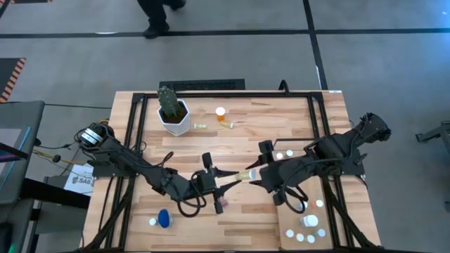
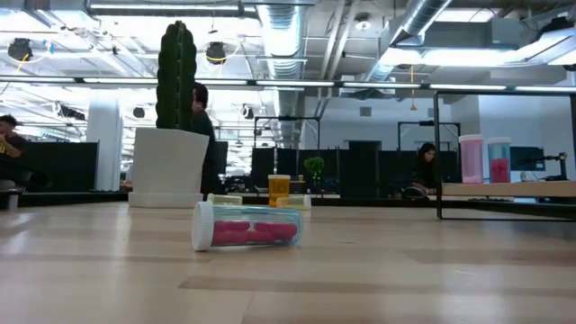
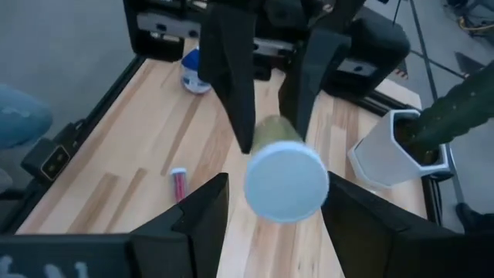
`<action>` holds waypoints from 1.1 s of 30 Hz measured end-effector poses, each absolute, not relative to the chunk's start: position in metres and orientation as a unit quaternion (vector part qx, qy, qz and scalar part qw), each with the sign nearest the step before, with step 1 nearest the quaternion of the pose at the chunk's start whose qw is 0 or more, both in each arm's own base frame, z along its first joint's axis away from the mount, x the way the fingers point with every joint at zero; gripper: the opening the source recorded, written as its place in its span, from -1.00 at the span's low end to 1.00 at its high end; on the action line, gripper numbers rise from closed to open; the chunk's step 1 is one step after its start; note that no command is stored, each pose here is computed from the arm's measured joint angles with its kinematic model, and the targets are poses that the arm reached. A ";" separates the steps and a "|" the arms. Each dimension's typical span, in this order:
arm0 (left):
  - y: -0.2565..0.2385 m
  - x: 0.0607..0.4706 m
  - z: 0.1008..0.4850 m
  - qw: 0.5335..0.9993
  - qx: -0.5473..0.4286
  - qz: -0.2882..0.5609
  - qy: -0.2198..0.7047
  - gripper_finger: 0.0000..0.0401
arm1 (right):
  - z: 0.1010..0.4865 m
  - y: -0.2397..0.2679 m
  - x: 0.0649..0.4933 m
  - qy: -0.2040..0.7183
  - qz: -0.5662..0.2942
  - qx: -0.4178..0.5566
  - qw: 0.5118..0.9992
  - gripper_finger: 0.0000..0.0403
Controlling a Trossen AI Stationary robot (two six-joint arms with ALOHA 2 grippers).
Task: Pick and place medicine bottles onto shelf by color
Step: Put the yellow pill bottle on the shelf
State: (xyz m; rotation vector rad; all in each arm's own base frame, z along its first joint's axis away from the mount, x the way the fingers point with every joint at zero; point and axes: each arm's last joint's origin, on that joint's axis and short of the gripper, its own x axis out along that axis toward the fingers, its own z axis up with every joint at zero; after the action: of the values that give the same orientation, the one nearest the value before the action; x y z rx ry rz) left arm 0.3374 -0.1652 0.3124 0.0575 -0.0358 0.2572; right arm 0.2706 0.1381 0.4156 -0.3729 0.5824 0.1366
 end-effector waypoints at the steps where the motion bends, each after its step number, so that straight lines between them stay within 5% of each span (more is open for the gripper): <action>1: -0.165 0.337 0.312 0.991 0.029 0.128 -0.018 -0.57 | 0.416 0.138 0.271 0.282 0.067 -0.181 0.940 0.10; 9: -0.165 0.337 0.312 0.991 0.029 0.128 -0.018 -0.57 | 0.419 0.140 0.273 0.264 0.067 -0.172 0.947 0.04; 21: -0.165 0.337 0.312 0.991 0.029 0.128 -0.017 -0.57 | 0.420 0.140 0.273 0.261 0.066 -0.171 0.948 -0.48; 33: -0.165 0.338 0.313 0.991 0.029 0.129 -0.020 -0.49 | 0.417 0.139 0.271 0.278 0.064 -0.167 0.944 -0.33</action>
State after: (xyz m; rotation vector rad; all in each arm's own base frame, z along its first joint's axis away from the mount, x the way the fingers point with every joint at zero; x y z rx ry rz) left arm 0.3375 -0.1653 0.3127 0.0581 -0.0398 0.2580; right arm 0.2713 0.1386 0.4172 -0.3403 0.5657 0.1297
